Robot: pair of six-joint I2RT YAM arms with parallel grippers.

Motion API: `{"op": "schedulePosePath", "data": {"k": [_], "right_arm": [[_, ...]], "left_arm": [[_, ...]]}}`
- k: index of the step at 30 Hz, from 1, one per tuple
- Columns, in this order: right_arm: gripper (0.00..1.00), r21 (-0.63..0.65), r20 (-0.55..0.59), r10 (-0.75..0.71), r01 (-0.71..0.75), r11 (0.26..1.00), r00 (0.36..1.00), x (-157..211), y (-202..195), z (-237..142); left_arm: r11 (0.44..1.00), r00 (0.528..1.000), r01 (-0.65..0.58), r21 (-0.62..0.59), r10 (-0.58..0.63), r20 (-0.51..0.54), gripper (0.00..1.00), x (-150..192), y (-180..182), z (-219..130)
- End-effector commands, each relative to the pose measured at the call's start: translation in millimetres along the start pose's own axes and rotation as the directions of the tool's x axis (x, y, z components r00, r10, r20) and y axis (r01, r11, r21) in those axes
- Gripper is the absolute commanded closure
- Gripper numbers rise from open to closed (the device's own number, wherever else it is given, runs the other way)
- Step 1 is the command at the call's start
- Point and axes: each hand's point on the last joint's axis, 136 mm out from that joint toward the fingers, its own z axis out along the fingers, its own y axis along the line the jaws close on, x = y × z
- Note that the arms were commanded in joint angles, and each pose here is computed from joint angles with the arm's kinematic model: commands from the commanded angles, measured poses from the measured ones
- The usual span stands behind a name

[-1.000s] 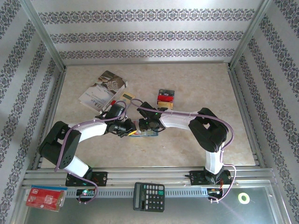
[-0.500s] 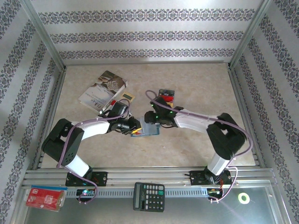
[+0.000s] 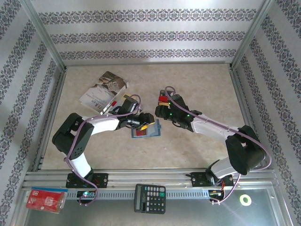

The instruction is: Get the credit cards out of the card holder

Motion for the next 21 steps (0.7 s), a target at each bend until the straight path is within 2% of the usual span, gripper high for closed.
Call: {"op": "schedulePosePath", "data": {"k": [1,4,9,13,16,21], "right_arm": [[0.42,-0.008,0.050,0.021,-0.020,1.000,0.999,-9.2,-3.0,-6.7],[0.41,-0.040,0.072,0.028,-0.025,0.999,0.997,-11.8,-1.2,-9.9],[0.42,-0.120,0.059,0.019,-0.011,0.993,0.998,-10.3,13.5,-13.0],[0.45,-0.170,0.004,0.007,-0.006,0.985,1.000,2.0,30.6,-4.1],[0.46,-0.189,-0.047,-0.012,0.002,0.982,0.999,16.9,45.3,7.3],[0.52,-0.234,-0.171,-0.032,-0.009,0.972,0.985,52.1,68.0,34.5]], "left_arm": [[0.999,0.999,-0.041,0.022,0.041,-0.007,0.42,-1.6,-14.5,4.3],[0.997,0.997,-0.073,-0.013,0.074,0.030,0.38,-8.2,-16.1,-5.2],[0.986,0.983,-0.100,-0.137,0.119,0.142,0.31,-32.0,-4.7,-46.5],[0.978,0.971,-0.021,-0.208,0.070,0.229,0.29,-44.7,26.3,-79.1],[0.975,0.965,0.050,-0.217,0.009,0.262,0.28,-47.1,46.8,-93.7],[0.964,0.959,0.080,-0.255,-0.004,0.283,0.15,-44.2,62.9,-105.7]]}}
